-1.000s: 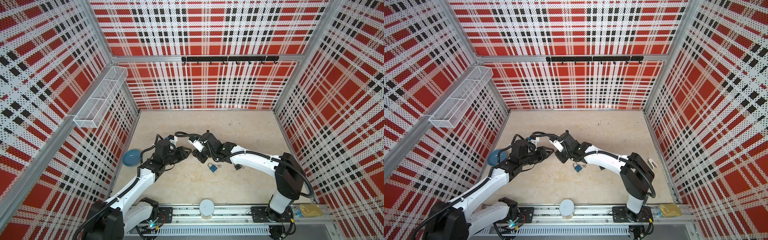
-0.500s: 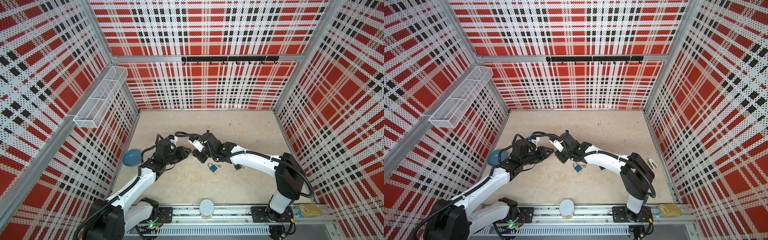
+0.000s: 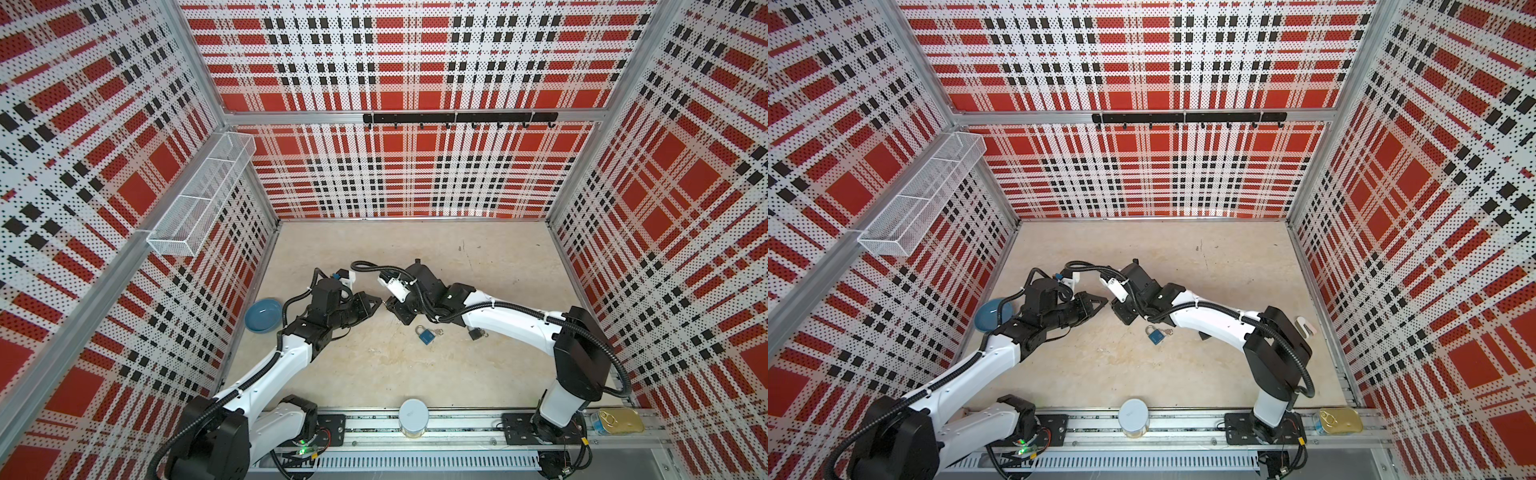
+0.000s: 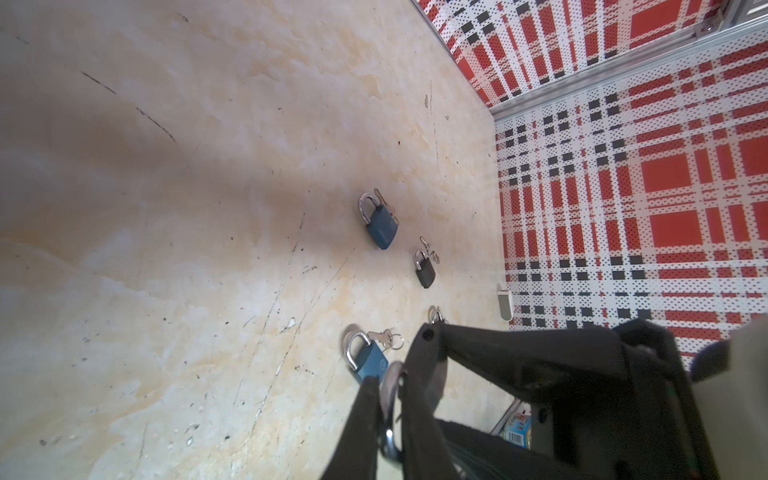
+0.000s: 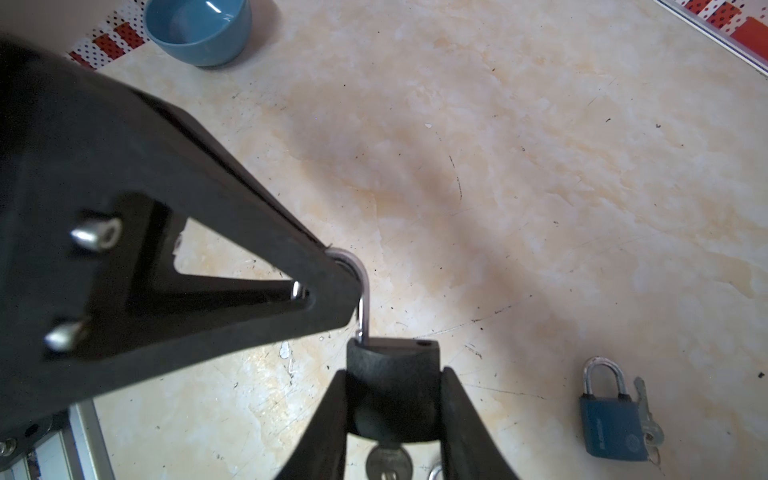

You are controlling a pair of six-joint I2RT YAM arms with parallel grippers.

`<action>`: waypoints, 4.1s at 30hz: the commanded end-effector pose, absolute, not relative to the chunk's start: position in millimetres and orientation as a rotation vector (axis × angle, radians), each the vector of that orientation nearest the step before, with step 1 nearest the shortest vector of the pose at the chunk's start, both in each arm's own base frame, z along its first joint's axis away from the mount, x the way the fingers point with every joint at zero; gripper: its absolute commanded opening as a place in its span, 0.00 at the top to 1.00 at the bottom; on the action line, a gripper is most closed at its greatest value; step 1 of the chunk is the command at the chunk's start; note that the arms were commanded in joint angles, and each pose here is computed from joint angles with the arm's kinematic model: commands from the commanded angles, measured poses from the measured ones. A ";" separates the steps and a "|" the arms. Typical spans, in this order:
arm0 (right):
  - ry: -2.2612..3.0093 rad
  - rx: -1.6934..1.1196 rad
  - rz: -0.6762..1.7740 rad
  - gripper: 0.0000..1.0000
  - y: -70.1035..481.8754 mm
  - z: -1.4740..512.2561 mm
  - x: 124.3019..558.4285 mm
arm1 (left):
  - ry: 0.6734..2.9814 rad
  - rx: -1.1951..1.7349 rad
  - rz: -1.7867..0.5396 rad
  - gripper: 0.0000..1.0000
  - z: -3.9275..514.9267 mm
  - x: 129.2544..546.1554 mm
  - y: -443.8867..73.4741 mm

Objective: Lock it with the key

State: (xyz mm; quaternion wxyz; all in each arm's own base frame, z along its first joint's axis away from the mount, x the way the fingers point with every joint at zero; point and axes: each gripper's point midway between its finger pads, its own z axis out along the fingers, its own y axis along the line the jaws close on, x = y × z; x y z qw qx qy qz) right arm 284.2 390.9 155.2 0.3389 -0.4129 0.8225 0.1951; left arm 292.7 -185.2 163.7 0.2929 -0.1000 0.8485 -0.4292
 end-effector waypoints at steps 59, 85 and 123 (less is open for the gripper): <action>1.625 -0.869 0.952 0.52 326.5 316.6 265.2 | 1.755 -0.405 -1.400 1.00 343.1 285.8 -241.9; 1.630 -0.875 0.905 0.75 338.4 313.9 285.3 | 1.726 -0.401 -1.440 1.00 353.6 280.0 -241.9; 1.830 -0.986 1.200 1.00 307.5 324.3 235.9 | 1.908 0.103 -1.220 0.60 358.0 267.3 -219.2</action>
